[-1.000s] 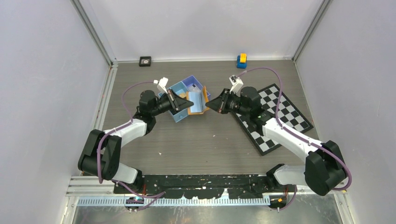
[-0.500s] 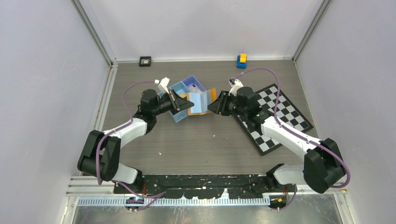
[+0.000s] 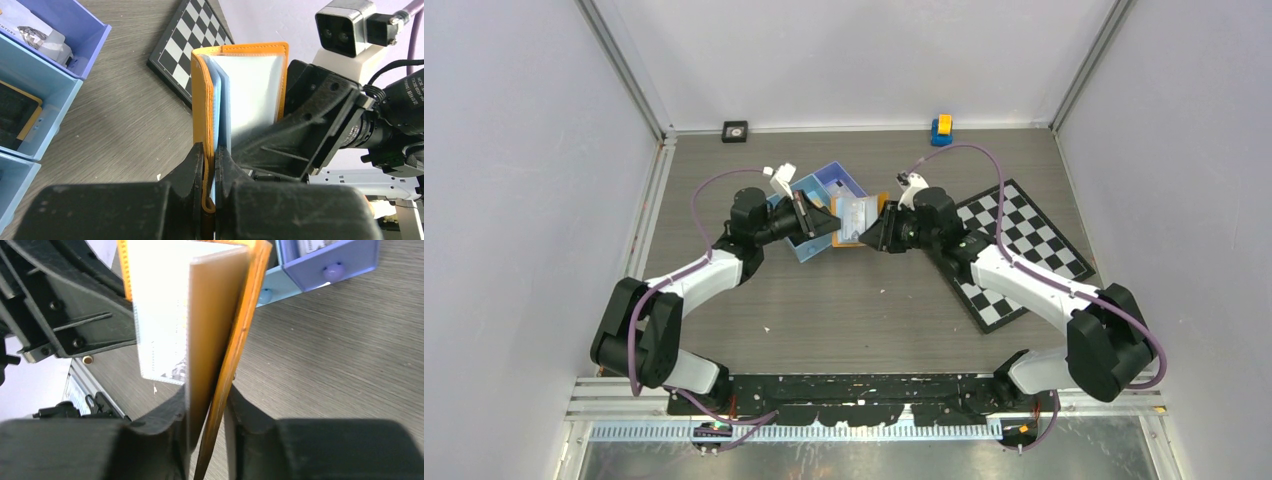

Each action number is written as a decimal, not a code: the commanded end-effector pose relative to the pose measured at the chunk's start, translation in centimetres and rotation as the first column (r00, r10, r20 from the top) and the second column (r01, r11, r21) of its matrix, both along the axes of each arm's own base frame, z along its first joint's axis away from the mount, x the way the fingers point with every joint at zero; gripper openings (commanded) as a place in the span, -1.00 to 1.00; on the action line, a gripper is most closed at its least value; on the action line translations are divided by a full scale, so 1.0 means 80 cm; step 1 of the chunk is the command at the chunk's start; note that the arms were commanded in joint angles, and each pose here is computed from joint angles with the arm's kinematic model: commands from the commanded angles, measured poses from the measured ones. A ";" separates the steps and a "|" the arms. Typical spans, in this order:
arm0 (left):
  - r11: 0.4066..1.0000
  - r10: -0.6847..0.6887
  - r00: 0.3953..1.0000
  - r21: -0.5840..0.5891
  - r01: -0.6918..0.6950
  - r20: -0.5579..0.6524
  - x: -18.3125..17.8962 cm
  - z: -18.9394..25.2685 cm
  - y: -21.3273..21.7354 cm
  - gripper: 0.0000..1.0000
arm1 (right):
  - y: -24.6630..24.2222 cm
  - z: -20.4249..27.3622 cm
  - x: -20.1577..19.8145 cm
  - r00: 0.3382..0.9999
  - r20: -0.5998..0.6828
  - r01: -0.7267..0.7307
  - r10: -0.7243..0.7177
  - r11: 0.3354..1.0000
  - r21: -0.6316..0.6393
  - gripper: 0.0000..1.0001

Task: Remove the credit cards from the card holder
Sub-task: Remove the credit card from the card holder.

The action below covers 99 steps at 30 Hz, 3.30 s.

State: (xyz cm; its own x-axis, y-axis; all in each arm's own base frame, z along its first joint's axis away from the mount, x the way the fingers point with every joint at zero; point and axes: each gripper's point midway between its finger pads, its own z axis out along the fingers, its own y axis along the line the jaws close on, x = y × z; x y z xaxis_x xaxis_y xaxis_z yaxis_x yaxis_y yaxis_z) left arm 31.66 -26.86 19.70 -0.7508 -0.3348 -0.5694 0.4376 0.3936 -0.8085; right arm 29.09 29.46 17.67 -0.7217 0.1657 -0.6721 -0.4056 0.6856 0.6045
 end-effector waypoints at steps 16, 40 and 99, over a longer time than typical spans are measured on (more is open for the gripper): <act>0.999 -0.020 0.998 -0.043 0.022 0.055 0.000 0.032 -0.006 0.30 | -0.009 0.045 0.012 0.992 0.108 0.063 -0.066 0.997 0.036 -0.98; 0.991 -0.020 0.995 -0.131 0.032 0.093 -0.002 0.052 0.005 -0.14 | -0.006 0.053 0.008 0.992 0.117 0.041 -0.048 0.997 0.062 -0.99; 0.938 -0.191 0.974 -0.270 0.218 0.122 -0.028 0.091 -0.017 -1.00 | -0.038 0.088 0.027 1.000 0.013 -0.025 0.021 0.911 0.411 -0.28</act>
State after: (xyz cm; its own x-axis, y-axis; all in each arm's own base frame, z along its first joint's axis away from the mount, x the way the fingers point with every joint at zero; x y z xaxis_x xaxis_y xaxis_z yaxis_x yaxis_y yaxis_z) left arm 30.42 -27.72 23.00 -0.8153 -0.3465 -0.4640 0.4416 0.1463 -0.8852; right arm 31.55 25.85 23.61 -0.7258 0.4125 -0.5505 -0.3851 0.4195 0.8220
